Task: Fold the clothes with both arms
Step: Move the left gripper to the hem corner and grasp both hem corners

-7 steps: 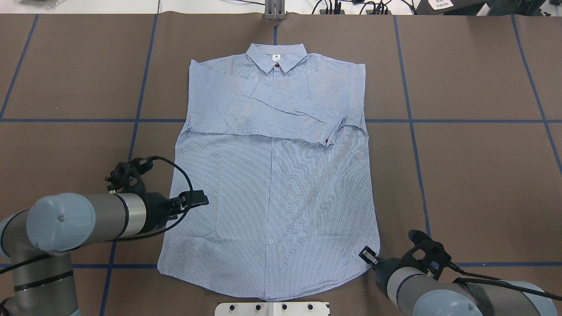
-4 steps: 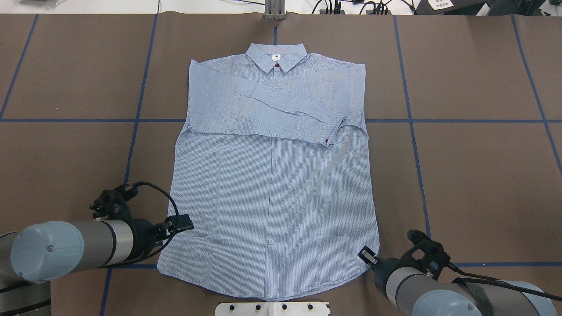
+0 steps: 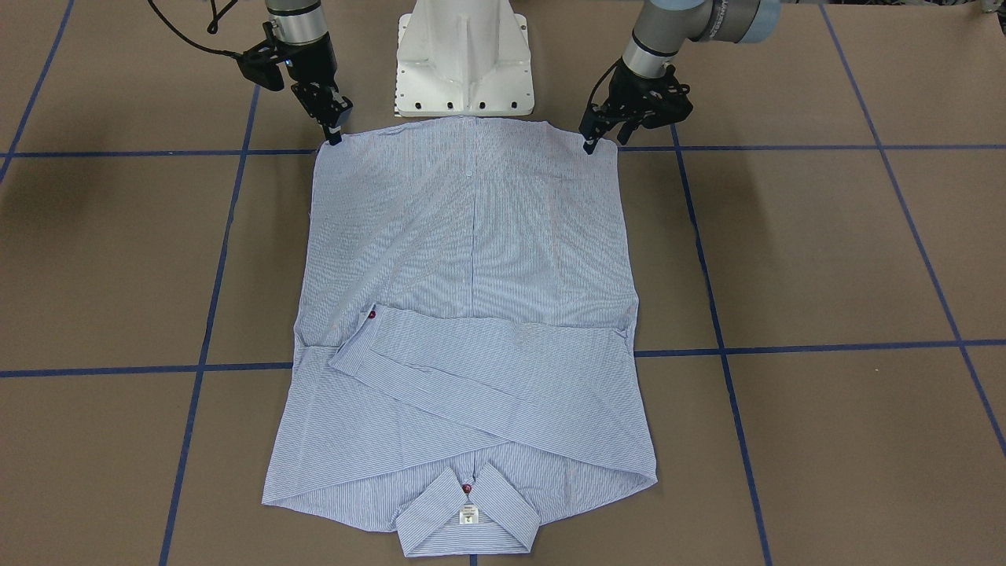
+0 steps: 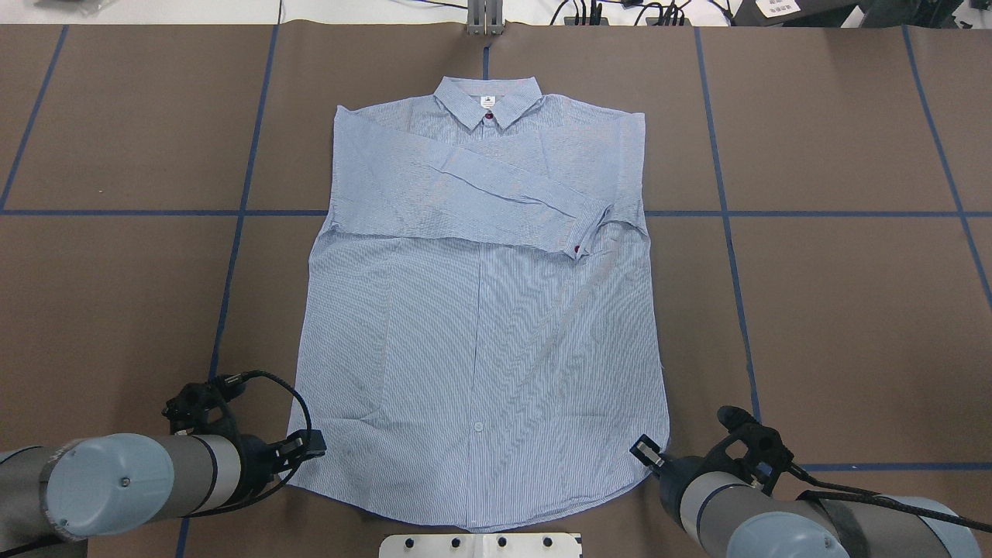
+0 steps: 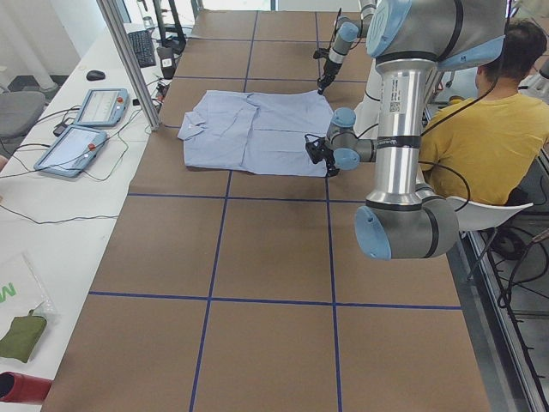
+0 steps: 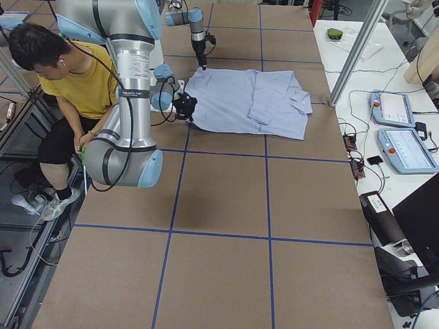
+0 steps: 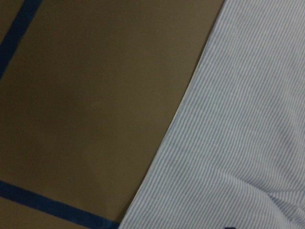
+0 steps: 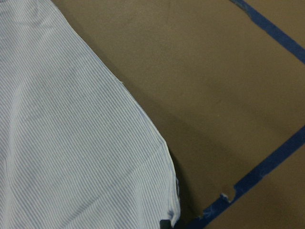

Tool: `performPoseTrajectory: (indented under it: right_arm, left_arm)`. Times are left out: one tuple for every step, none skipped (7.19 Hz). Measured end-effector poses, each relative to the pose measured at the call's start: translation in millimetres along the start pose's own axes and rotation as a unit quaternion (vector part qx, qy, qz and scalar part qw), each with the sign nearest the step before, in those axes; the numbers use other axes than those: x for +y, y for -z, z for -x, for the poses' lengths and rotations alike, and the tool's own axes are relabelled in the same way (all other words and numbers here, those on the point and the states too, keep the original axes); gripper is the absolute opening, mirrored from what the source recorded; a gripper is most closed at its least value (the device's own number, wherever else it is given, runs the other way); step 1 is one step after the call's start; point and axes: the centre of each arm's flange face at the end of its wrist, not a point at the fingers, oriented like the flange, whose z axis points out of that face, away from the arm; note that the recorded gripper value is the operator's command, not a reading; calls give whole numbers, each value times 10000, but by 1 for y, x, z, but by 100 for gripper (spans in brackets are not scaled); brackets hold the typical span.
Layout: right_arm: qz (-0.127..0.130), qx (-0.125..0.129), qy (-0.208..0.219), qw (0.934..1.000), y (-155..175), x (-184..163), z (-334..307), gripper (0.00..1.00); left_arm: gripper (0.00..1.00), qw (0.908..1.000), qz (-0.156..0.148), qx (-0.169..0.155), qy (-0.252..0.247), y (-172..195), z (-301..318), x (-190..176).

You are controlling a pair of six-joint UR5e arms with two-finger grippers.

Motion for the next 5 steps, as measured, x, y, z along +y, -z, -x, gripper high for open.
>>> performPoseTrajectory:
  right_arm:
    - [1, 0, 1, 10000, 0, 0, 0, 0]
    - [2, 1, 2, 10000, 0, 0, 0, 0]
    - [1, 3, 3, 10000, 0, 0, 0, 0]
    - [2, 2, 3, 10000, 0, 0, 0, 0]
    - [3, -1, 1, 10000, 0, 0, 0, 0]
  left_arm:
    - [69, 10000, 1, -46, -5, -3, 2, 1]
    - [64, 10000, 0, -68, -7, -5, 3, 2]
    - [54, 10000, 0, -74, -7, -5, 4, 2]
    - [42, 10000, 0, -80, 1, -5, 4, 2]
    - [22, 10000, -4, -88, 21, -6, 5, 2]
